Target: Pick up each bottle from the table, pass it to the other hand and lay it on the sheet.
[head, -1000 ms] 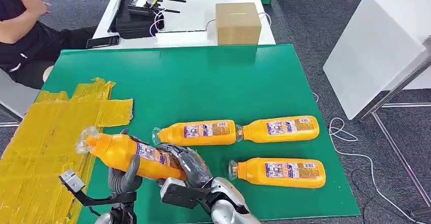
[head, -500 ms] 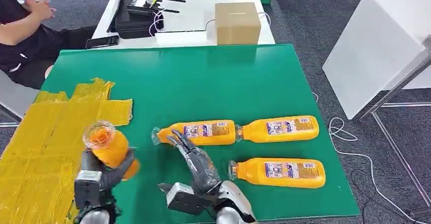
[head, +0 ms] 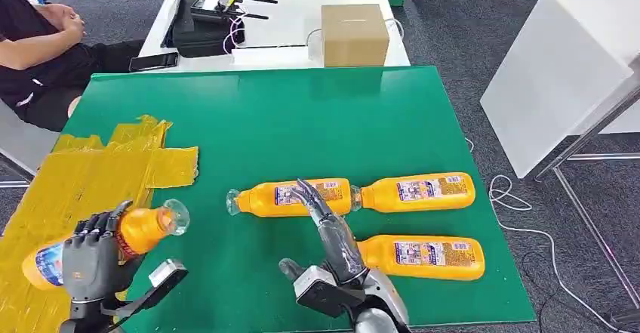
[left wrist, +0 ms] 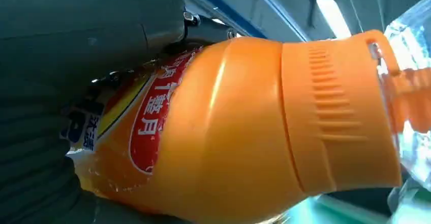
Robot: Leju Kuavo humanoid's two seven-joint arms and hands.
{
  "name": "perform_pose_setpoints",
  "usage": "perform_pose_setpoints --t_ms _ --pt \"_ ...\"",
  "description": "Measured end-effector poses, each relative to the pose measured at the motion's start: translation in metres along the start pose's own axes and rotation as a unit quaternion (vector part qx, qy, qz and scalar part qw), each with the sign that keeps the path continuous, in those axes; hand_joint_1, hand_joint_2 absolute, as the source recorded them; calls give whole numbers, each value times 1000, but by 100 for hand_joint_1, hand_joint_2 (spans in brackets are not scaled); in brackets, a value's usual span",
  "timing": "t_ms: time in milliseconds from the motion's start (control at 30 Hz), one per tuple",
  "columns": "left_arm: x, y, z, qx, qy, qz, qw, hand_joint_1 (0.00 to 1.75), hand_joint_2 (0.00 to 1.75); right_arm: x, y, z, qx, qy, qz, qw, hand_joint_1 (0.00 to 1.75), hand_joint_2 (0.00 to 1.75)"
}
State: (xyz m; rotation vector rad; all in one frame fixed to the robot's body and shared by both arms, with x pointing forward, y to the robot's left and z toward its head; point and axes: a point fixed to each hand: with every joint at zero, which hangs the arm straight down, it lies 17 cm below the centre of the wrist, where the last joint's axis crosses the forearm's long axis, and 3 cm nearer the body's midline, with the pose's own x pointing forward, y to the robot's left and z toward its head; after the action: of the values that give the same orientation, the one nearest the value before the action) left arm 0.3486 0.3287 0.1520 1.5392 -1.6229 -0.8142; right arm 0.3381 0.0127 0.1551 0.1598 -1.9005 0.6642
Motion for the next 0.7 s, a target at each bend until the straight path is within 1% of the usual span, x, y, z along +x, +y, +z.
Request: perform_pose_setpoints --t_ms 100,267,367,467,633,667,700 --pt "-15 -39 18 -63 0 -44 997 175 175 -6 -7 3 -6 7 -7 1000 0 0" --pt "-25 -73 36 -116 -7 -59 991 175 175 -11 -10 7 -6 11 -6 1000 0 0" --pt "-26 -107 50 -171 -16 -62 983 175 175 -12 -10 8 -2 12 -10 1000 0 0" --pt "-25 -126 49 -190 -25 -62 979 175 175 -14 -10 9 1 13 -9 1000 0 0" --pt "-26 -142 45 -205 -37 -65 976 175 175 -15 -10 9 2 14 -10 1000 0 0" --pt "-26 -144 45 -207 -38 -65 975 0 175 -15 -10 10 2 14 -9 1000 0 0" --pt "-26 -147 45 -212 -39 -64 974 0 0 -18 -9 10 7 19 -6 1000 0 0"
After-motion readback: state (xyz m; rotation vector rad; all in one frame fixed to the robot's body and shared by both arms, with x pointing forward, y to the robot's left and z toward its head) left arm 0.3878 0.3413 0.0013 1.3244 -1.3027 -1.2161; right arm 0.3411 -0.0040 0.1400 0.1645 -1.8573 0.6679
